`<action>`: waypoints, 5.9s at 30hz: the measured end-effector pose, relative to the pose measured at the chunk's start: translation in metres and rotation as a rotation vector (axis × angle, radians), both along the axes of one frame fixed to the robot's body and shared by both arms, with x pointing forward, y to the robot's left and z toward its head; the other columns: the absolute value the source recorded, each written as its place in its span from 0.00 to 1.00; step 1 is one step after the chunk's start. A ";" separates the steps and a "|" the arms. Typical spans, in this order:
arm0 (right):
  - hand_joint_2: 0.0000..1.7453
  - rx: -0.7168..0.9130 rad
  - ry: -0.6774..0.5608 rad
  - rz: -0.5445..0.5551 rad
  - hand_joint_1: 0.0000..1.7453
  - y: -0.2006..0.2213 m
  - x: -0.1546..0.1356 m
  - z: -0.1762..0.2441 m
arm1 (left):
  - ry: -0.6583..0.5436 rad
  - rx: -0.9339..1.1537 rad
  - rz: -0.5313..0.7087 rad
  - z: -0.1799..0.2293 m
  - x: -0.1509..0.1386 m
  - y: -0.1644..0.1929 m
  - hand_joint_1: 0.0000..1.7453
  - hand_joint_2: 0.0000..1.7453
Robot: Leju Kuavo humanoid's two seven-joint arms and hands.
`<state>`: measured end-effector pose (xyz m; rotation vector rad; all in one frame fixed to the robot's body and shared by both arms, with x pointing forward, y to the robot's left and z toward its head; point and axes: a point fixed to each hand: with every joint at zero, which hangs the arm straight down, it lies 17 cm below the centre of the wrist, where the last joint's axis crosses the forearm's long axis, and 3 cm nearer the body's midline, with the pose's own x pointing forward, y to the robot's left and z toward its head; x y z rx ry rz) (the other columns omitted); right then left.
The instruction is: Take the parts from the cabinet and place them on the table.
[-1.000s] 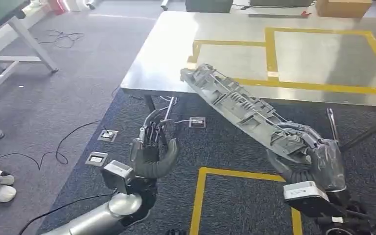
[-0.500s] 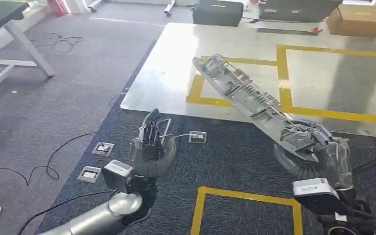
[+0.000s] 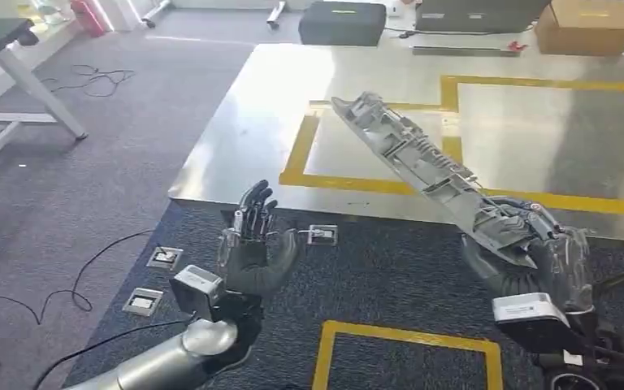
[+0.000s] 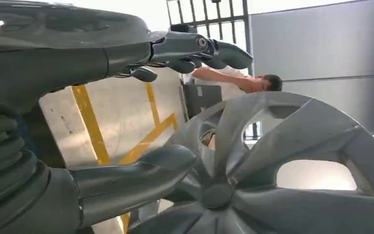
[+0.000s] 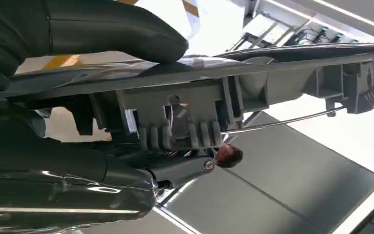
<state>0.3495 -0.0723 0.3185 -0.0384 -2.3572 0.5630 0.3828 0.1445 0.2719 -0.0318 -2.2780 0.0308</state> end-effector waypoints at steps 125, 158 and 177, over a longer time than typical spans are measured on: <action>1.00 -0.691 0.336 -0.762 1.00 -0.237 0.239 -0.161 | -0.003 -0.017 -0.012 -0.007 0.016 -0.004 0.00 1.00; 0.00 -0.219 0.395 -0.614 0.00 -0.200 0.198 -0.161 | 0.014 -0.001 0.009 -0.016 0.010 0.000 0.00 0.00; 0.00 0.077 0.280 -0.325 0.00 -0.112 0.124 -0.082 | 0.019 0.000 0.009 -0.016 0.009 0.002 0.00 0.00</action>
